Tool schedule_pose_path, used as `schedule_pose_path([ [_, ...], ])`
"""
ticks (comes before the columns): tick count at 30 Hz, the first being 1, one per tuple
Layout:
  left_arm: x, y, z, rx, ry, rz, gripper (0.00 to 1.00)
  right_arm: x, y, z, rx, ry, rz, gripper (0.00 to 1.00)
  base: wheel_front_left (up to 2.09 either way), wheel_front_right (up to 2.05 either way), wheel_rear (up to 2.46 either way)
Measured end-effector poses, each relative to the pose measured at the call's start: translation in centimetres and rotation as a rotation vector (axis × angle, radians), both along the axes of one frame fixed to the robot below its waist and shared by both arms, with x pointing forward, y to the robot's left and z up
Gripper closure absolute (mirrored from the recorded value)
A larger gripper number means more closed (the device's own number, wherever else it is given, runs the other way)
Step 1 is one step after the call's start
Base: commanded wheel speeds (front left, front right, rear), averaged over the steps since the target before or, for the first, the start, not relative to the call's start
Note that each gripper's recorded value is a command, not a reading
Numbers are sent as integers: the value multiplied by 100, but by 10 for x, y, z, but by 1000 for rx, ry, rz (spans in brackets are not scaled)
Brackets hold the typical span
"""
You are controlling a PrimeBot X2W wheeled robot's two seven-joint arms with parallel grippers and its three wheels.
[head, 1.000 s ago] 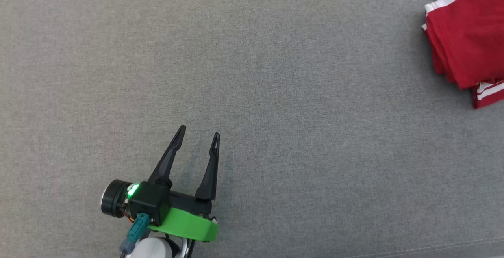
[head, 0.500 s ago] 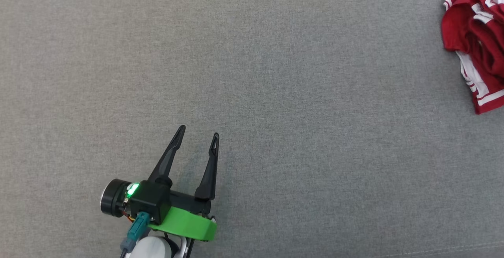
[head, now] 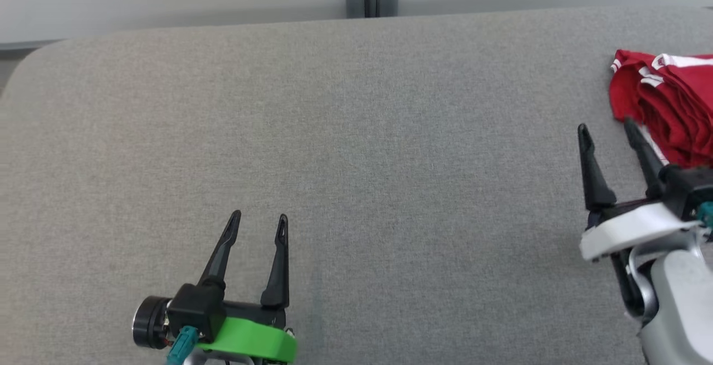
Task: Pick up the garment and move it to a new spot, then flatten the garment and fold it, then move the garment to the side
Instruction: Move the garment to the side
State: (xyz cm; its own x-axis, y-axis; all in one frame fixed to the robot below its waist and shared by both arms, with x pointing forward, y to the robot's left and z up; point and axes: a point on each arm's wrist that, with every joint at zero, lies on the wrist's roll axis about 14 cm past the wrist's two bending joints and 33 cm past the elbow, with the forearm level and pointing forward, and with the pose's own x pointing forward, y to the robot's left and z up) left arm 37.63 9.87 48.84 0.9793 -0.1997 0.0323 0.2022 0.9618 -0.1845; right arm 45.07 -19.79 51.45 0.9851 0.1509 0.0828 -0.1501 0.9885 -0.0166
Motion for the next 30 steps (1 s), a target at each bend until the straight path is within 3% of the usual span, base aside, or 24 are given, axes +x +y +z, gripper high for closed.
schedule_pose_path([
  [6, -21, 27, 19, -17, -45, 103, 0, -45, 40, 5, 104, -21, 56, 0, 0, 0, 0],
  [10, -36, 37, 32, -29, -85, 138, 0, -71, 52, 4, 116, -14, 83, 0, 0, 0, 0],
  [21, -65, 38, 35, 9, -117, 114, 0, -118, 56, 0, 128, -11, 70, 0, 0, 0, 0],
  [30, -70, 34, 29, 12, -102, 96, 0, -129, 52, -1, 140, -11, 47, 0, 0, 0, 0],
])
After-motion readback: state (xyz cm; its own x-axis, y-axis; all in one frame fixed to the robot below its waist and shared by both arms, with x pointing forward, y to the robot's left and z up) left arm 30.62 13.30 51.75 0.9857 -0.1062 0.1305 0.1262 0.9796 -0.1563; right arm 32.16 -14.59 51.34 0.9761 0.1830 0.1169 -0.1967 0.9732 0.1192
